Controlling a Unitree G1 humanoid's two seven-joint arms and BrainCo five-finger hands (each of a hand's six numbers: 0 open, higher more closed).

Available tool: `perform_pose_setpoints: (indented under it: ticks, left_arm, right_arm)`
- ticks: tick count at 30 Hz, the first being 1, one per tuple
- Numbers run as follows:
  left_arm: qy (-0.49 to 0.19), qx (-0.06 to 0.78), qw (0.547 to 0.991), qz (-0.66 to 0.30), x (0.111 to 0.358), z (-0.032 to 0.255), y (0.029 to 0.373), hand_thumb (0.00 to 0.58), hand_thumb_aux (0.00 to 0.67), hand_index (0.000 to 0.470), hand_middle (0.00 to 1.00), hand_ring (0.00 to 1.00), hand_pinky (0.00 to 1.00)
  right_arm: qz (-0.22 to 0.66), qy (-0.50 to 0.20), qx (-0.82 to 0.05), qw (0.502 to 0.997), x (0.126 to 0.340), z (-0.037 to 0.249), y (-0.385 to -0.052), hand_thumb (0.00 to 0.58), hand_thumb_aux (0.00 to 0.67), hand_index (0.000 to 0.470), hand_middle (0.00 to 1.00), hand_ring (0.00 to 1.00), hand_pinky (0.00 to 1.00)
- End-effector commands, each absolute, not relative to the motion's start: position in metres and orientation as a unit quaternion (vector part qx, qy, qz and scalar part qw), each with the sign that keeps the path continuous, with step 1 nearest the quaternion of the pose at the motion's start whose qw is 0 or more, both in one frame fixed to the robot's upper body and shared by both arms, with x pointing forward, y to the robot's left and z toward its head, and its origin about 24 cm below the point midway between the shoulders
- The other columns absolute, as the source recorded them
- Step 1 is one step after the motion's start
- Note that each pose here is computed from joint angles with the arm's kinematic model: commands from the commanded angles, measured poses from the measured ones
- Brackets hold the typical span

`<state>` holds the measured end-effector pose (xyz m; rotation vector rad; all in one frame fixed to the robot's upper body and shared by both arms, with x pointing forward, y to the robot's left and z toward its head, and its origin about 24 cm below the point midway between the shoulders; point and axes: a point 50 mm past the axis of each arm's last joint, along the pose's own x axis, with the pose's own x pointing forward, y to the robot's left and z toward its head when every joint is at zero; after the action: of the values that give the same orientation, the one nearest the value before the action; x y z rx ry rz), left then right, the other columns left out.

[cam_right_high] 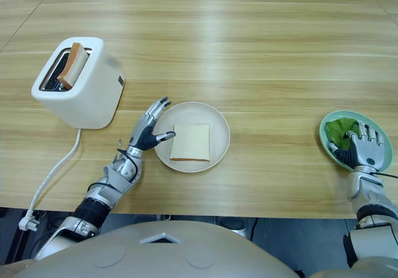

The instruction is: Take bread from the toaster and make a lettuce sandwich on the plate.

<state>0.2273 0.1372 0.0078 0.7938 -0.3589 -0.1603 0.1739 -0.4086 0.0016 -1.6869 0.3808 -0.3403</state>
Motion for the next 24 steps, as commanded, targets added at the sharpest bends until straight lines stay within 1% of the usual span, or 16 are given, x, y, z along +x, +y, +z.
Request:
perform_pose_setpoints:
  ticks: [1, 6, 8, 9, 12, 16, 18, 20, 21, 24]
  left_arm:
    - [-0.193, 0.384, 0.902, -0.033, 0.228, 0.020, 0.149, 0.000, 0.000, 0.000, 0.00, 0.00, 0.00]
    - [-0.224, 0.371, 0.901, 0.004, 0.229, 0.033, 0.155, 0.000, 0.000, 0.000, 0.00, 0.00, 0.00]
    - [-0.236, 0.373, 0.897, 0.016, 0.230, 0.037, 0.158, 0.000, 0.000, 0.000, 0.00, 0.00, 0.00]
    - [-0.243, 0.374, 0.895, 0.025, 0.230, 0.040, 0.160, 0.000, 0.000, 0.000, 0.00, 0.00, 0.00]
    - [-0.267, 0.371, 0.887, 0.061, 0.231, 0.050, 0.168, 0.000, 0.000, 0.000, 0.00, 0.00, 0.00]
    - [-0.307, 0.376, 0.865, 0.128, 0.227, 0.071, 0.184, 0.000, 0.000, 0.000, 0.00, 0.00, 0.00]
    - [-0.324, 0.382, 0.850, 0.162, 0.225, 0.082, 0.193, 0.000, 0.000, 0.000, 0.00, 0.00, 0.00]
    - [-0.332, 0.387, 0.841, 0.183, 0.223, 0.087, 0.197, 0.000, 0.000, 0.000, 0.00, 0.00, 0.00]
    - [-0.337, 0.391, 0.834, 0.196, 0.222, 0.091, 0.200, 0.000, 0.000, 0.000, 0.00, 0.00, 0.00]
    - [-0.349, 0.403, 0.817, 0.221, 0.221, 0.099, 0.204, 0.000, 0.000, 0.000, 0.00, 0.00, 0.00]
  right_arm:
    - [-0.150, 0.151, -0.741, 0.636, 0.172, 0.003, -0.408, 0.580, 0.670, 0.460, 0.00, 0.00, 0.00]
    - [-0.164, 0.111, -0.744, 0.638, 0.178, 0.009, -0.404, 0.580, 0.670, 0.460, 0.00, 0.00, 0.00]
    - [-0.170, 0.064, -0.744, 0.643, 0.186, 0.016, -0.395, 0.580, 0.670, 0.460, 0.00, 0.00, 0.00]
    - [-0.169, 0.019, -0.740, 0.651, 0.195, 0.024, -0.383, 0.580, 0.670, 0.460, 0.00, 0.00, 0.00]
    - [-0.169, -0.060, -0.722, 0.668, 0.210, 0.043, -0.358, 0.580, 0.670, 0.460, 0.00, 0.00, 0.00]
    - [-0.147, -0.177, -0.671, 0.705, 0.226, 0.064, -0.300, 0.580, 0.670, 0.460, 0.00, 0.00, 0.00]
    - [-0.117, -0.228, -0.634, 0.730, 0.235, 0.070, -0.261, 0.580, 0.670, 0.460, 0.00, 0.00, 0.00]
    - [-0.090, -0.256, -0.612, 0.743, 0.240, 0.073, -0.235, 0.580, 0.670, 0.460, 0.00, 0.00, 0.00]
    - [-0.067, -0.271, -0.598, 0.751, 0.245, 0.070, -0.217, 0.580, 0.670, 0.460, 0.00, 0.00, 0.00]
    - [-0.012, -0.300, -0.567, 0.767, 0.254, 0.062, -0.175, 0.580, 0.670, 0.460, 0.00, 0.00, 0.00]
